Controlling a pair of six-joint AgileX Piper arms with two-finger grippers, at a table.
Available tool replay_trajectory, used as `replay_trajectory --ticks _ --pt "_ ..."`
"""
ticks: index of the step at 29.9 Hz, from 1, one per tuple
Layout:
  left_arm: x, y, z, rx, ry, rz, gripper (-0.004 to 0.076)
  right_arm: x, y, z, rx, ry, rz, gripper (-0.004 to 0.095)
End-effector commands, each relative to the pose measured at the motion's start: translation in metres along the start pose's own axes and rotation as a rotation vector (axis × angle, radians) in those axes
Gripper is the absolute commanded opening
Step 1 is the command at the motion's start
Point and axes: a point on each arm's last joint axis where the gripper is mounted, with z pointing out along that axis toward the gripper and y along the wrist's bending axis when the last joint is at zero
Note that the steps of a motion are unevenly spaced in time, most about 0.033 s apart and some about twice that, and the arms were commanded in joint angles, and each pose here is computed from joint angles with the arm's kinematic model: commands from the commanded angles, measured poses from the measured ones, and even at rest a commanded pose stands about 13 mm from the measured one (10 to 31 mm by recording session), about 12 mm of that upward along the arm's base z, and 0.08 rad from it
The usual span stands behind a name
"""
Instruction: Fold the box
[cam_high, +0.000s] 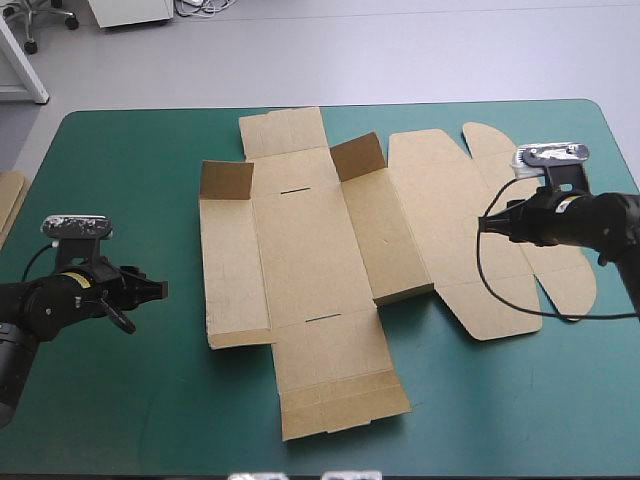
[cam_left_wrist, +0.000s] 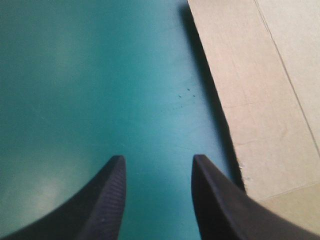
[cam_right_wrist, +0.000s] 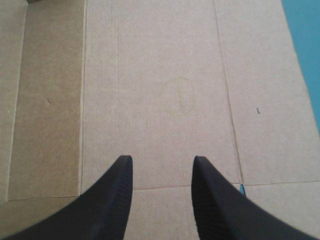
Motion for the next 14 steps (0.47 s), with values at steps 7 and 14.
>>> replay_trajectory --ticks 7,14 --pt "0.014 0.008 0.059 0.341 0.043 -0.321 0.0313 -0.02 -0.012 0.015 -0.182 -0.014 0.069 0.0381" --pt "0.023 0.009 0.084 0.457 0.1 -0.381 0.0313 -0.021 -0.013 0.017 -0.172 -0.007 0.043 0.0651"
